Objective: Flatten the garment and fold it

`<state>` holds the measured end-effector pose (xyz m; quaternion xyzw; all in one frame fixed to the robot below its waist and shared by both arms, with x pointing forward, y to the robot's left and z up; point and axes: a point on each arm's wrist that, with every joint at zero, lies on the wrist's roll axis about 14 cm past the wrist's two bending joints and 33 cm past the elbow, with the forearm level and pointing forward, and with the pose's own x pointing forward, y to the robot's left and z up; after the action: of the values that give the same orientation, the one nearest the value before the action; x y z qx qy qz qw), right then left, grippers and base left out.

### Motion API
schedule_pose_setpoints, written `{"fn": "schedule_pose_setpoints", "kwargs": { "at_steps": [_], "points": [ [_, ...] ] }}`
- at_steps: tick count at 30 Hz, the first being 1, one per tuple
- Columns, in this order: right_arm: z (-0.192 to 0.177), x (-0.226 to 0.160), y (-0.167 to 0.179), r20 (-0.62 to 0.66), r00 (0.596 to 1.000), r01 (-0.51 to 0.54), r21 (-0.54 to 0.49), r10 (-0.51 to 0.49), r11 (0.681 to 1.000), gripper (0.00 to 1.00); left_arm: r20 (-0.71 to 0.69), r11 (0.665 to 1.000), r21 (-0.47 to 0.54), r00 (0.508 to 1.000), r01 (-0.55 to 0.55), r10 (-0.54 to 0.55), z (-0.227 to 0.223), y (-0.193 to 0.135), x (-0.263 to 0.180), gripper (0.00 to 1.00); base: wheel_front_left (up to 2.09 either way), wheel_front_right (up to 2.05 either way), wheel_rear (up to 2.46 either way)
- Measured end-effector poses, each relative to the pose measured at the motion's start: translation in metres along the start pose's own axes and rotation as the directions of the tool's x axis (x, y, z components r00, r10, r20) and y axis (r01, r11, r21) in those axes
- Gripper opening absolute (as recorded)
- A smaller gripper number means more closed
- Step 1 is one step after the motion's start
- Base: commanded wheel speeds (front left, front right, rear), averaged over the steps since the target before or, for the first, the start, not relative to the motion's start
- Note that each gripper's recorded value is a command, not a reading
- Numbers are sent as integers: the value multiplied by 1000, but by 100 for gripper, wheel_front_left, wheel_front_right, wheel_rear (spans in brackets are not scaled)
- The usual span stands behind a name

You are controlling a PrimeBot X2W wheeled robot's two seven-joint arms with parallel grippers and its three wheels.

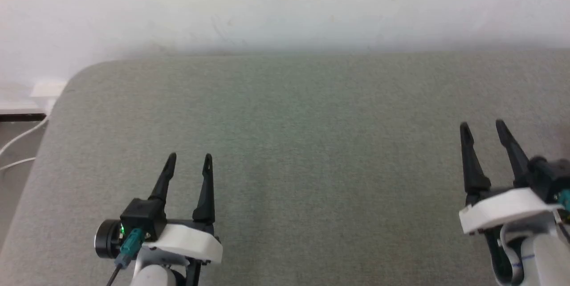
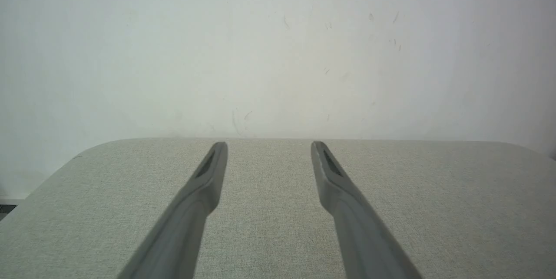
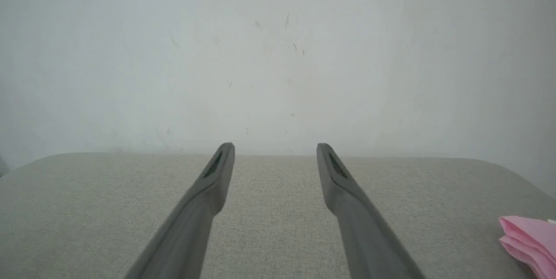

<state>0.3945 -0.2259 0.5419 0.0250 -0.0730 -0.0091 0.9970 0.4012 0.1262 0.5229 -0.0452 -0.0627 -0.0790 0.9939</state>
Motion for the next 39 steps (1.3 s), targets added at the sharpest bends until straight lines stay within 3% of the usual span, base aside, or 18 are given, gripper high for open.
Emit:
{"fn": "schedule_pose_setpoints", "kwargs": {
  "at_steps": [11, 28, 29, 39],
  "points": [
    [-16, -38, 20, -61, 998, -9, 40, 12, 999, 100, 14, 998, -22, 998, -65, 66, 10, 16, -31, 100, 0, 0, 0],
    [-18, -44, 31, -72, 996, -37, 72, 42, 997, 100, -18, 995, -39, 996, -87, 87, 0, 18, -44, 100, 0, 0, 0],
    [-18, -44, 31, -73, 996, -37, 72, 43, 997, 0, -18, 995, -39, 996, -88, 87, 0, 18, -44, 0, 0, 0, 0],
    [-18, -44, 31, -75, 996, -38, 71, 43, 997, 0, -19, 995, -39, 996, -87, 87, 0, 18, -44, 0, 0, 0, 0]
  ]
}}
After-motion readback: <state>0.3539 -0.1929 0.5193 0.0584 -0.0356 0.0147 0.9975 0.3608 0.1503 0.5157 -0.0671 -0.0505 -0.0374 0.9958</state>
